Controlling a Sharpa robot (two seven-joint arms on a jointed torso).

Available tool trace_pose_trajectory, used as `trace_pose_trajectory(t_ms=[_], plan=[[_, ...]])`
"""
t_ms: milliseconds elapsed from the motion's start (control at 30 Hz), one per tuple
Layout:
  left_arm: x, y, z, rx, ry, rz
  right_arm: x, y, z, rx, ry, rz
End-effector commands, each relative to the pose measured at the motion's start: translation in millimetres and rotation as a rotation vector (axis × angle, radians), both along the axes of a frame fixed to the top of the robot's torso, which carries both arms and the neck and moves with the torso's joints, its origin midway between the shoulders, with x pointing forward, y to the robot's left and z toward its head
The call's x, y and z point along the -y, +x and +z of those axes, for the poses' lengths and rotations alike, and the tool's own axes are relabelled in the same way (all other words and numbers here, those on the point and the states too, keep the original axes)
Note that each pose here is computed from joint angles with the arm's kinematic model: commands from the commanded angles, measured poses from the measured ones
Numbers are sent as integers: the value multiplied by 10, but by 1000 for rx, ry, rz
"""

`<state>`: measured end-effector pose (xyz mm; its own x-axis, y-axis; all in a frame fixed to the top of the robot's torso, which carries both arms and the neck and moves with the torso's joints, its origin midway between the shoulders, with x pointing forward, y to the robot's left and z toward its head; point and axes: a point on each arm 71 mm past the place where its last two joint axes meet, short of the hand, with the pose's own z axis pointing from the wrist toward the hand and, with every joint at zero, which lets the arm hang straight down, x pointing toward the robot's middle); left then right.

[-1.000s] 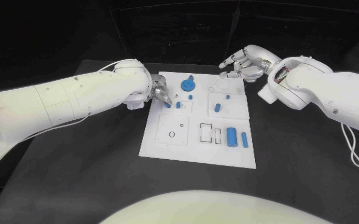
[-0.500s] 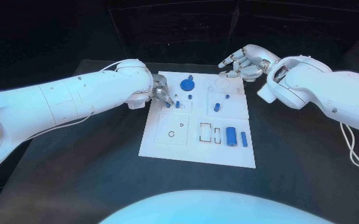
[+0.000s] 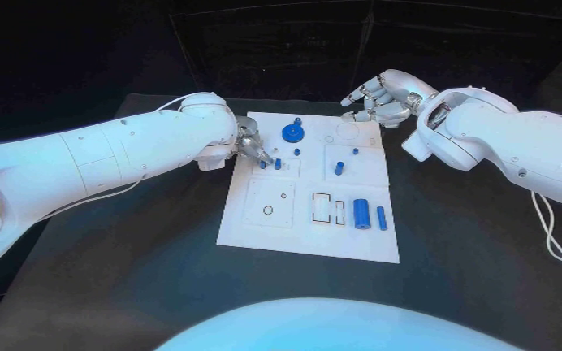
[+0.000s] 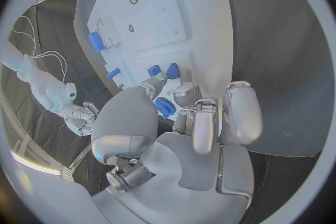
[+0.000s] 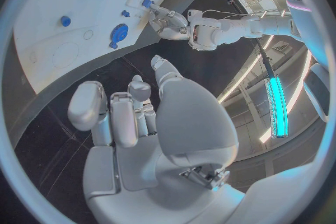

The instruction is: Assemble the parts on the task board

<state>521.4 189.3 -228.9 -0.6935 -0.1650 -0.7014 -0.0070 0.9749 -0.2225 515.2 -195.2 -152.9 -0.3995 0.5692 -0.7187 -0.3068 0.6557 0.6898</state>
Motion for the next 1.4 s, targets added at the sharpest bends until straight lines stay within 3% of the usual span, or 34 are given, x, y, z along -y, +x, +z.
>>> trace_pose_trajectory(t_ms=[33,200,333,600,667,933,1200,1400], plan=[[-21,11,9,14,-3,21,-7,2,12,4,1,7],[-45,29,41,58,-63,60,-7,2,13,4,1,7],[-61,66,108,147,-155,97,-4,3,12,3,1,6],[-29,101,229,270,-359,102,-3,5,12,5,1,5],[-3,103,260,292,-419,82,-3,5,12,5,1,5],[226,93,349,357,-589,-105,-13,7,11,5,1,7],[461,73,252,396,-462,-281,-34,11,9,3,2,13],[560,113,170,406,-352,-316,-52,12,8,4,2,16]])
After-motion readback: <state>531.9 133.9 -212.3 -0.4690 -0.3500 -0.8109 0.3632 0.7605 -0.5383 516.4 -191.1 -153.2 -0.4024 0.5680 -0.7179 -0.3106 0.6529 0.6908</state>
